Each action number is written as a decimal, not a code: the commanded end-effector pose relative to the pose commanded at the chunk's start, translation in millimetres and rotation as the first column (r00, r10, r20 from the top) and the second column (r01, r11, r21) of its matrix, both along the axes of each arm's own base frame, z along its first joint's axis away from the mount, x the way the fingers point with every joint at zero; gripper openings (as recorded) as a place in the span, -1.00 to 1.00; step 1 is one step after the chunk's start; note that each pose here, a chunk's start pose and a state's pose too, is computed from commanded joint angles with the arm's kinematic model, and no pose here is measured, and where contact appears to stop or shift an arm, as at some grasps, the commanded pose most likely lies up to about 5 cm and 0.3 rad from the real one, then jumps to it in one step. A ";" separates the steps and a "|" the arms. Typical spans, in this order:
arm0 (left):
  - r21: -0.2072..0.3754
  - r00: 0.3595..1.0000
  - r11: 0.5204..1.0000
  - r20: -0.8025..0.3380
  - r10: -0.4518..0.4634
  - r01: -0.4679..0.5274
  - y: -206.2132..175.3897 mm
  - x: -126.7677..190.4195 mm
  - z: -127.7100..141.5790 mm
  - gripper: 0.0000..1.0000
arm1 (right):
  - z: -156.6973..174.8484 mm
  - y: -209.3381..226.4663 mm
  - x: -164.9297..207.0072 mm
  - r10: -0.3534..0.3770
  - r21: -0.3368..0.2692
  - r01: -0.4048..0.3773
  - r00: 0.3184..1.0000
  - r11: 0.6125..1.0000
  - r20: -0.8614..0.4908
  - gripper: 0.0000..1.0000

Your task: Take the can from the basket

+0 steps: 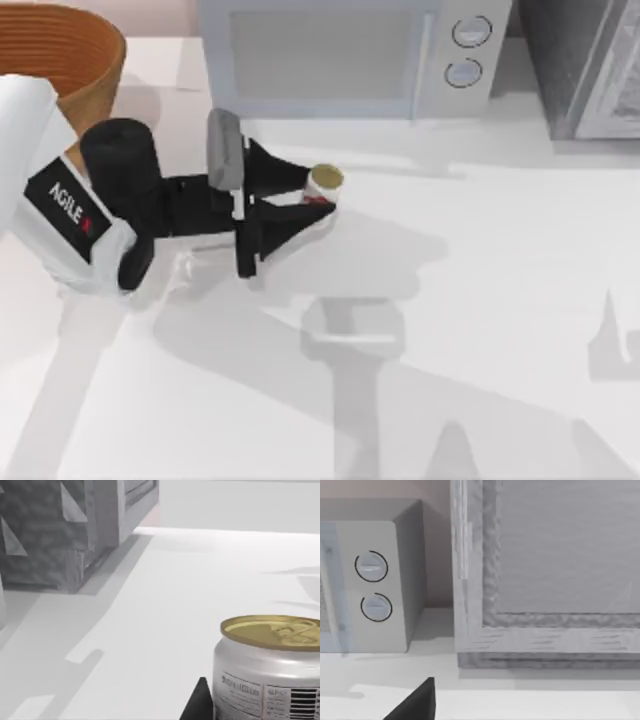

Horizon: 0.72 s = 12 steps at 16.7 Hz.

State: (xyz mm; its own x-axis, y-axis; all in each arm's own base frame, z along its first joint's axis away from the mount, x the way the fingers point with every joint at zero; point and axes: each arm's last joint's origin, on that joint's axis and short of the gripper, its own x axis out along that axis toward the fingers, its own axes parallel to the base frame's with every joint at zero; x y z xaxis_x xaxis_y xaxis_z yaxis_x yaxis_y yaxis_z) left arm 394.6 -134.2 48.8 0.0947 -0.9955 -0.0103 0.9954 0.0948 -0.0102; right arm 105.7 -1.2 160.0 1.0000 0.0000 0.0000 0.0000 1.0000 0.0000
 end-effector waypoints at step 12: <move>-0.009 0.993 0.993 0.011 -0.115 0.115 -7.9 1.5 -30.8 -1.00 | 0.0 0.0 0.0 0.000 0.000 0.000 1.000 1.000 0.000 1.00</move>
